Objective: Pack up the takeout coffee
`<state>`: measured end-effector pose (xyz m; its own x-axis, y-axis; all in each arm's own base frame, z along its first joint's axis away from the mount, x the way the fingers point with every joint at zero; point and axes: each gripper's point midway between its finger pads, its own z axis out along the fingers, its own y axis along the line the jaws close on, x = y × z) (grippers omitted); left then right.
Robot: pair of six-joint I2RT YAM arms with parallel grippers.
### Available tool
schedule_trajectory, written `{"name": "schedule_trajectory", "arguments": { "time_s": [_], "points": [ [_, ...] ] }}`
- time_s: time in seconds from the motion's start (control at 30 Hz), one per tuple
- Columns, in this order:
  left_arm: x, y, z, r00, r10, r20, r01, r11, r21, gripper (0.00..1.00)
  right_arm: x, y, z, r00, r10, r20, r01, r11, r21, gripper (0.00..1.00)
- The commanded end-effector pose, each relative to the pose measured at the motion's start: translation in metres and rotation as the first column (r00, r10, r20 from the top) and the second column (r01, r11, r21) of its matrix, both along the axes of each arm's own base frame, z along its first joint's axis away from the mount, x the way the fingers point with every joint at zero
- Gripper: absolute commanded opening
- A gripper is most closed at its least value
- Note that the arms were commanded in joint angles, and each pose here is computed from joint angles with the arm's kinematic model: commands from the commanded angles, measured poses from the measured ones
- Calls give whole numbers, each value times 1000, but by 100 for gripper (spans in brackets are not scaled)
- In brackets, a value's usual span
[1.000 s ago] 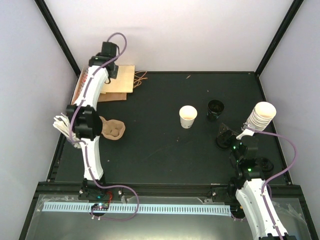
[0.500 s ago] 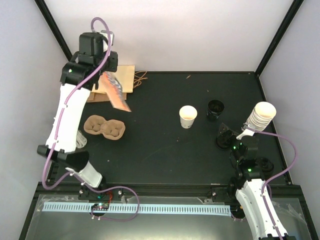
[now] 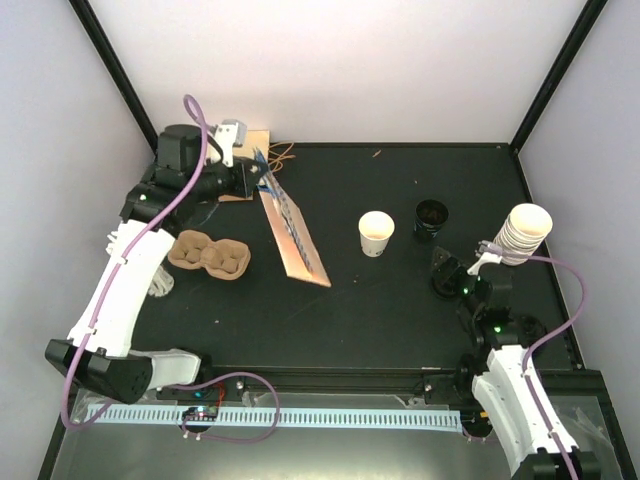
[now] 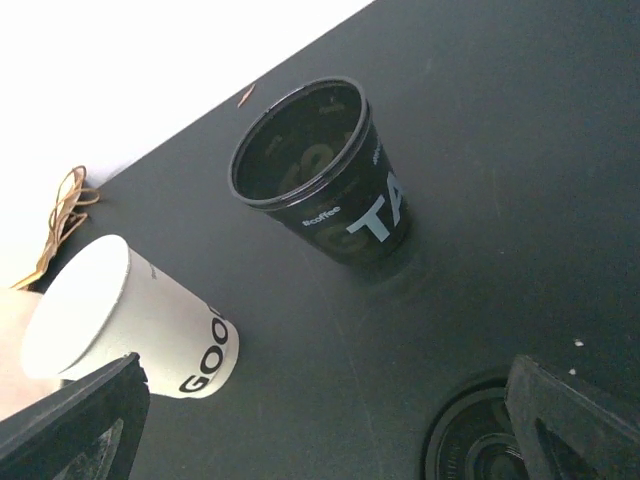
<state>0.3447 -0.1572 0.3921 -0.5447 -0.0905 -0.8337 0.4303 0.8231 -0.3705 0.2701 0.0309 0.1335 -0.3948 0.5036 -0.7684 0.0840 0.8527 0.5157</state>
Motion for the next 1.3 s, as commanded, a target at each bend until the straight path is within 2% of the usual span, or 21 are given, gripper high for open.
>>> {"name": "schedule_trajectory", "arguments": {
  "time_s": [0.0, 0.13, 0.37, 0.4, 0.7, 0.9, 1.0, 1.17, 1.27],
  "points": [
    [-22, -24, -5, 990, -134, -31, 128, 979, -159, 1, 8, 16, 28, 996, 91, 8, -91, 996, 4, 100],
    [-46, -39, -20, 965, -257, -46, 239, 941, -240, 2, 14, 27, 45, 984, 159, -76, -159, 987, 16, 100],
    [-71, -35, -32, 958, -280, -55, 260, 937, -235, 2, 23, 41, 68, 952, 249, -177, -251, 968, 15, 100],
    [-74, -35, -33, 956, -287, -57, 267, 935, -235, 2, 24, 45, 72, 946, 272, -177, -274, 962, 10, 97],
    [-88, -34, -37, 950, -310, -48, 292, 929, -226, 3, 29, 77, 95, 909, 354, -220, -386, 915, -121, 94],
    [-92, -35, -45, 944, -325, -53, 304, 923, -235, 3, 39, 105, 90, 881, 346, -323, -433, 865, -254, 94],
    [-93, -35, -49, 941, -332, -61, 310, 921, -234, 3, 43, 113, 79, 847, 346, -403, -480, 824, -302, 86],
    [-95, -36, -57, 938, -340, -69, 317, 920, -231, 3, 54, 122, 63, 807, 341, -483, -527, 785, -325, 63],
    [-95, -36, -60, 936, -343, -75, 319, 921, -225, 3, 60, 123, 59, 800, 331, -500, -532, 778, -335, 66]
  ]
}}
